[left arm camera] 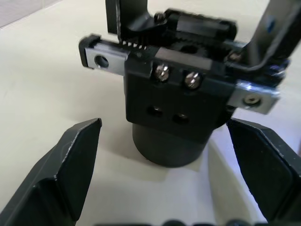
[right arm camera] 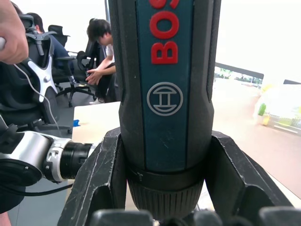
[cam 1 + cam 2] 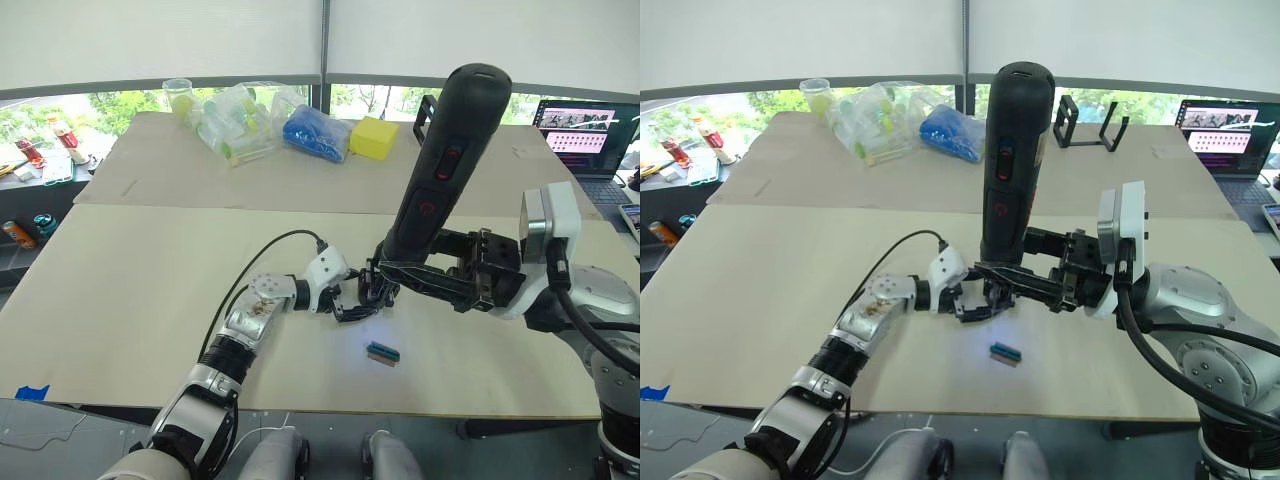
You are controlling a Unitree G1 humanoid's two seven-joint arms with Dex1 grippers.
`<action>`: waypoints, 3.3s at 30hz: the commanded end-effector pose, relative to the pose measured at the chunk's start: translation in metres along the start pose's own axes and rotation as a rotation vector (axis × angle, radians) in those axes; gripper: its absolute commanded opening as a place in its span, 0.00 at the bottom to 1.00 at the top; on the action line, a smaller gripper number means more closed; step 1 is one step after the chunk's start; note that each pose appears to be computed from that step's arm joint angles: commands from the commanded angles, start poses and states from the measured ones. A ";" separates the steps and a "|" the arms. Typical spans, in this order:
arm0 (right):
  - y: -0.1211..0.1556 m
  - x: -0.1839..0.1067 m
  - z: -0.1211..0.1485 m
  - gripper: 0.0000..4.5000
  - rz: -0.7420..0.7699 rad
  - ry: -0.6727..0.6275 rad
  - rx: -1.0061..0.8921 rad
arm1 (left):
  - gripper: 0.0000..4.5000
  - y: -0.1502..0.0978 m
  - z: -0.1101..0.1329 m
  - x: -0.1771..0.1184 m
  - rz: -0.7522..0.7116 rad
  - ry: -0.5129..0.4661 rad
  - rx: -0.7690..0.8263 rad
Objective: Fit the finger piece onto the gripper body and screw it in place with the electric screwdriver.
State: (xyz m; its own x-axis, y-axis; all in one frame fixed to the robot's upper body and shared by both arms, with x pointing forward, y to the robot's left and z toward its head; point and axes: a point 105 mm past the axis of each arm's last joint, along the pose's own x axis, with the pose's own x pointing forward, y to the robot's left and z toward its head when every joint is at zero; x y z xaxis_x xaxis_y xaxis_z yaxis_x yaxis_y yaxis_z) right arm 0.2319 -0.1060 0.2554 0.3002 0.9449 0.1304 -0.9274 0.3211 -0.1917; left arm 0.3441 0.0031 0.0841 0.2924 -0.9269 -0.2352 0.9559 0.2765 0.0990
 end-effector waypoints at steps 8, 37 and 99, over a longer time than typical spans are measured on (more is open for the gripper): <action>0.008 0.000 0.012 0.43 0.030 -0.010 -0.058 | 0.51 -0.004 0.015 0.007 -0.134 -0.067 0.078; 0.016 0.003 0.010 0.43 0.061 -0.017 -0.030 | 1.00 0.003 -0.001 -0.022 -0.136 -0.020 0.104; -0.020 0.032 0.000 0.43 -0.016 0.029 -0.187 | 0.51 -0.008 0.009 0.016 -0.062 -0.066 0.099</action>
State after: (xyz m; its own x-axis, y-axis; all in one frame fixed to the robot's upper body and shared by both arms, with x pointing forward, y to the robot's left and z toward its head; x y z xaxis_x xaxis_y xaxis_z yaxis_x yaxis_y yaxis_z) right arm 0.2672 -0.0820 0.2494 0.3438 0.9377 0.0509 -0.8892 0.3425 -0.3034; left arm 0.3431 -0.0129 0.0790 0.2346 -0.9490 -0.2108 0.9672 0.2062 0.1482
